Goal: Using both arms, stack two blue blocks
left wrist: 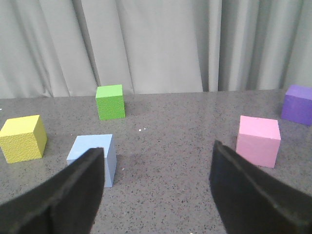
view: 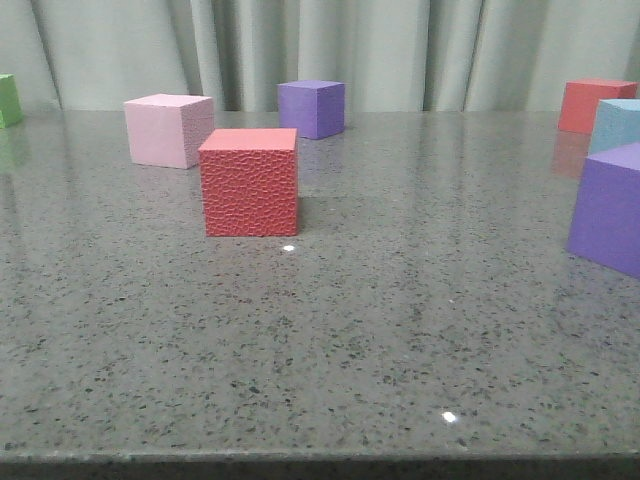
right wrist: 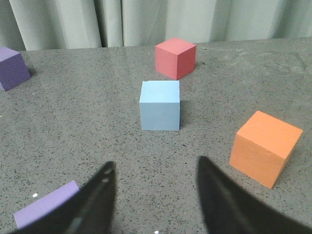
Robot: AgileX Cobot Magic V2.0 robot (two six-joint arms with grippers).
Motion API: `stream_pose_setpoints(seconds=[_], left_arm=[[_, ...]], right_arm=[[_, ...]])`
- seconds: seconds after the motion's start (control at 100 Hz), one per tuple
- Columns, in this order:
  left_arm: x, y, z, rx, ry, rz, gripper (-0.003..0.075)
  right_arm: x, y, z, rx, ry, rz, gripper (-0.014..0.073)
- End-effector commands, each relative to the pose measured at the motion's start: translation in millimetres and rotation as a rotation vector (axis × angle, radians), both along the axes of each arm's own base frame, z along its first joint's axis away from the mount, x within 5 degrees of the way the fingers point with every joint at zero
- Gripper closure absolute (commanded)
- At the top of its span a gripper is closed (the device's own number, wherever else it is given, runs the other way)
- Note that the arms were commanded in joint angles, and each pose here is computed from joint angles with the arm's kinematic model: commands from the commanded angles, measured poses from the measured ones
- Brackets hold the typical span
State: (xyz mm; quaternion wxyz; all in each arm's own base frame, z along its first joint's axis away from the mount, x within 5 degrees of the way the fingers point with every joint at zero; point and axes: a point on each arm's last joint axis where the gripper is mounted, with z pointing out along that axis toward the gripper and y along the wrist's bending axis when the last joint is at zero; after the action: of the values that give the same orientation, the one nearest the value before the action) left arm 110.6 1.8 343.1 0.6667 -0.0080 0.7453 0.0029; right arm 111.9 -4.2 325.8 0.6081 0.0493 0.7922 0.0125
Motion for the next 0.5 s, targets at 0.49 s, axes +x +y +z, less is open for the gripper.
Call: stream_pose_setpoints(seconds=[0.49], left_arm=[[1.0, 1.2, 19.2, 0.009, -0.112, 0.011, 0.0202]], right_arm=[[25.9, -1.0, 33.5, 0.0, 0.1, -0.004, -0.0064]])
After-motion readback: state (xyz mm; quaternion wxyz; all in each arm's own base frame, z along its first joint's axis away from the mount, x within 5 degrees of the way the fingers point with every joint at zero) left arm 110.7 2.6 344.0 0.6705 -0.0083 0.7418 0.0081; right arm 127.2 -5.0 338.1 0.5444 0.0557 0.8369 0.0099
